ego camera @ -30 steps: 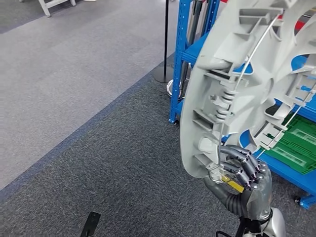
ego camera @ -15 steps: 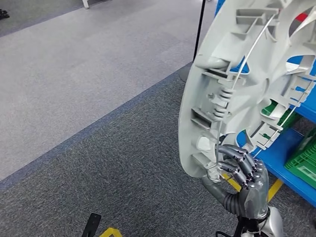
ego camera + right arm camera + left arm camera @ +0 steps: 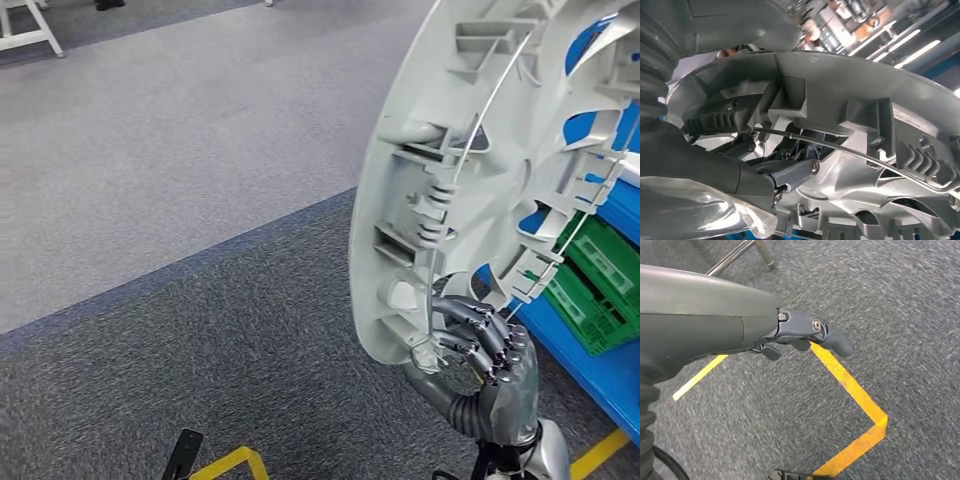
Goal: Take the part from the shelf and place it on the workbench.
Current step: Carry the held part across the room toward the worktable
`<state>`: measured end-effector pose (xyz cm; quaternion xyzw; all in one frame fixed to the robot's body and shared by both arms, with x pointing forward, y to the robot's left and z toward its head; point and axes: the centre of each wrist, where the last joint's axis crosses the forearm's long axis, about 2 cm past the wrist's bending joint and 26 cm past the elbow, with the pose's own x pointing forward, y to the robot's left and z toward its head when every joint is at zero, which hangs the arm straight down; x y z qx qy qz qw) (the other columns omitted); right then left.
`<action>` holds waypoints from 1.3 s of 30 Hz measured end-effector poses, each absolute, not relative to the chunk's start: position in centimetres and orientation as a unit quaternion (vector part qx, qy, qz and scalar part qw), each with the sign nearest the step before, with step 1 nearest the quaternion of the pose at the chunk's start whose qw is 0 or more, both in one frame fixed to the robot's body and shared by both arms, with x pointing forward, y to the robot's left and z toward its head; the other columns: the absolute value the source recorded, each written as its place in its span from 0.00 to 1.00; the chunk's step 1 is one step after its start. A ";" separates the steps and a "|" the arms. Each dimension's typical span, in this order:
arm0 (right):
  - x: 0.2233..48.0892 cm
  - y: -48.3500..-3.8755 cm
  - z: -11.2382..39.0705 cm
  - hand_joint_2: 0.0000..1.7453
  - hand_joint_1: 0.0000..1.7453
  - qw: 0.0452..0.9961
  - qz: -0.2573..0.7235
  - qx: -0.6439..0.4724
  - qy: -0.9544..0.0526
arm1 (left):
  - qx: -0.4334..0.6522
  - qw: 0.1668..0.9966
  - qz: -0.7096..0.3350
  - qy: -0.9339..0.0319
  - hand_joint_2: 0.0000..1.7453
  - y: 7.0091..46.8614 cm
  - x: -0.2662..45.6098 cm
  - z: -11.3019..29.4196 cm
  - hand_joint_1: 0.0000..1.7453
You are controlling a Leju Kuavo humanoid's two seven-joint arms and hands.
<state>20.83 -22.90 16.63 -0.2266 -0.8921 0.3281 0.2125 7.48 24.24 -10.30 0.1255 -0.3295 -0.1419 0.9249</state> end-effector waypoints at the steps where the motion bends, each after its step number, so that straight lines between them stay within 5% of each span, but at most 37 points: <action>1: 20.9 -22.9 16.7 1.00 1.00 0.212 0.328 -0.226 -0.892 | 0.125 0.925 -0.142 -0.329 1.00 24.2 7.5 -10.3 0.00; 39: 21.8 -22.3 17.7 1.00 1.00 0.199 0.327 -0.220 -0.897 | 0.163 0.918 -0.142 -0.331 1.00 25.2 7.8 -10.3 0.00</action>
